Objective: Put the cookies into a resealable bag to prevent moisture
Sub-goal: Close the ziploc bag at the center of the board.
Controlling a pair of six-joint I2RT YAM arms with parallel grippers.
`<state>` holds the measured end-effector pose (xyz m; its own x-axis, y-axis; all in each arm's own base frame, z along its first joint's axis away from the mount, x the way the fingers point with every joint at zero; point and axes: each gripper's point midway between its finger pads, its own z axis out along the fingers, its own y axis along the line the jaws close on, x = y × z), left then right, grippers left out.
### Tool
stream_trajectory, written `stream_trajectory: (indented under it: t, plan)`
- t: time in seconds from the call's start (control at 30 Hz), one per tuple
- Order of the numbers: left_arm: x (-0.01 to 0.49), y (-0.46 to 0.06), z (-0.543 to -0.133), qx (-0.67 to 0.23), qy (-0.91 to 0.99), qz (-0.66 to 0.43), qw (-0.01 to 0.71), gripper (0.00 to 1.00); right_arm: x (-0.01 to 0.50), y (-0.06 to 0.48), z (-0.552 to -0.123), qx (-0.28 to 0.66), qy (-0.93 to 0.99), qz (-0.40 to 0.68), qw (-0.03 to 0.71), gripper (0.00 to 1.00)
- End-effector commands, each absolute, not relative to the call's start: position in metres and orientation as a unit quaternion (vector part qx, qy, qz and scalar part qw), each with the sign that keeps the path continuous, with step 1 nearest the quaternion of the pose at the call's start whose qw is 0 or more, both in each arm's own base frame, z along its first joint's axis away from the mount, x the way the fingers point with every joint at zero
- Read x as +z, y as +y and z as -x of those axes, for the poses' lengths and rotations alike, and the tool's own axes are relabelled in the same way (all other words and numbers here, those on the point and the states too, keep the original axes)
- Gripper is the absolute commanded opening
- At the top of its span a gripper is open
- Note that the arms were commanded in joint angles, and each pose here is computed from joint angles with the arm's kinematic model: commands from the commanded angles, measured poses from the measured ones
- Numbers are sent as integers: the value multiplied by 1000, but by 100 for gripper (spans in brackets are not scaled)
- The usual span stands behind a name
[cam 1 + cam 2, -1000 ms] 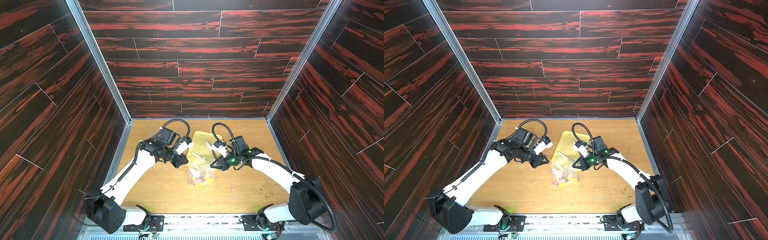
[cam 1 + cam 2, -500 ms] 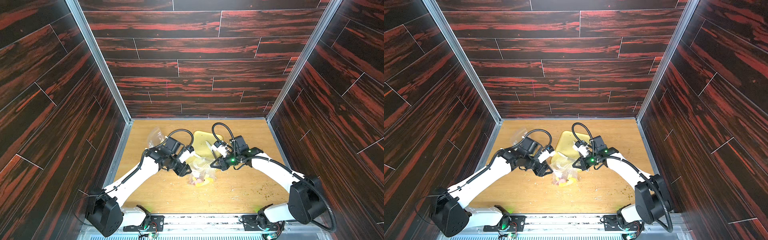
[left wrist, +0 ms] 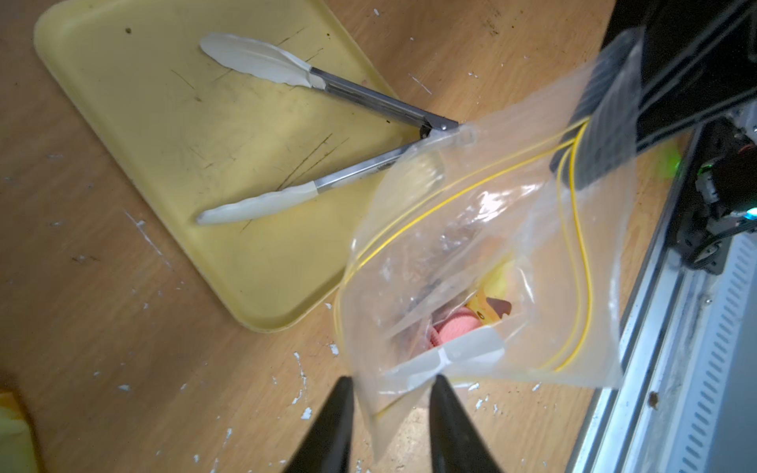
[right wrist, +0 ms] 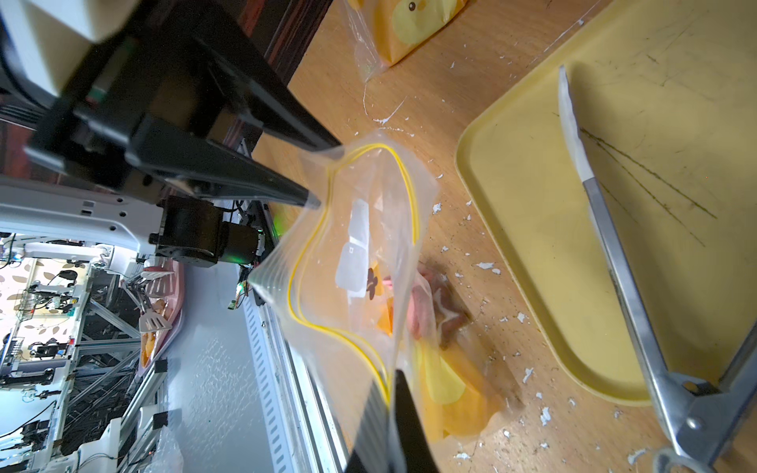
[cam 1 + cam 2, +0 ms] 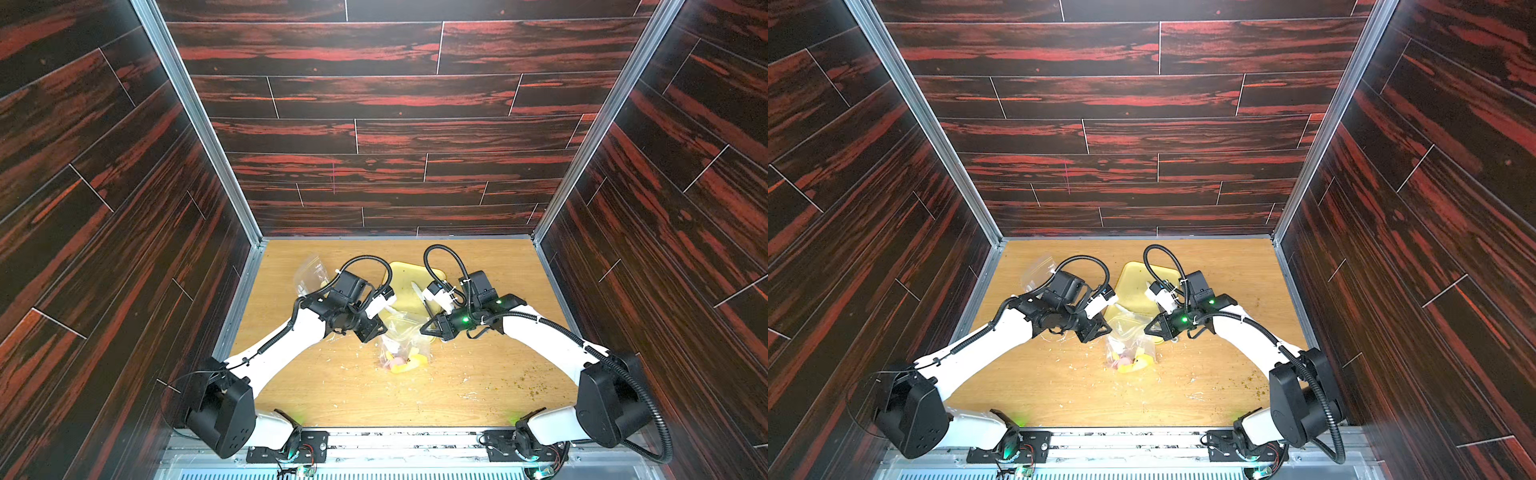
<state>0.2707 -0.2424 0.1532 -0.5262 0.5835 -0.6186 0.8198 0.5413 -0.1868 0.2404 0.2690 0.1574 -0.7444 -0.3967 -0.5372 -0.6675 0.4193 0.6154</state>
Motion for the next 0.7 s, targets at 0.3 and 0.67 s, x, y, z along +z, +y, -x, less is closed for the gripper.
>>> stream_trajectory:
  t: [0.3,0.67]
  plan:
    - [176,-226,-255,-212,856,-421,213,0,162,273,-245,441,820,330,155,4]
    - [231,-216,-231,-244,894,-332,178,0,177,273,-220,451,784,390,172,4]
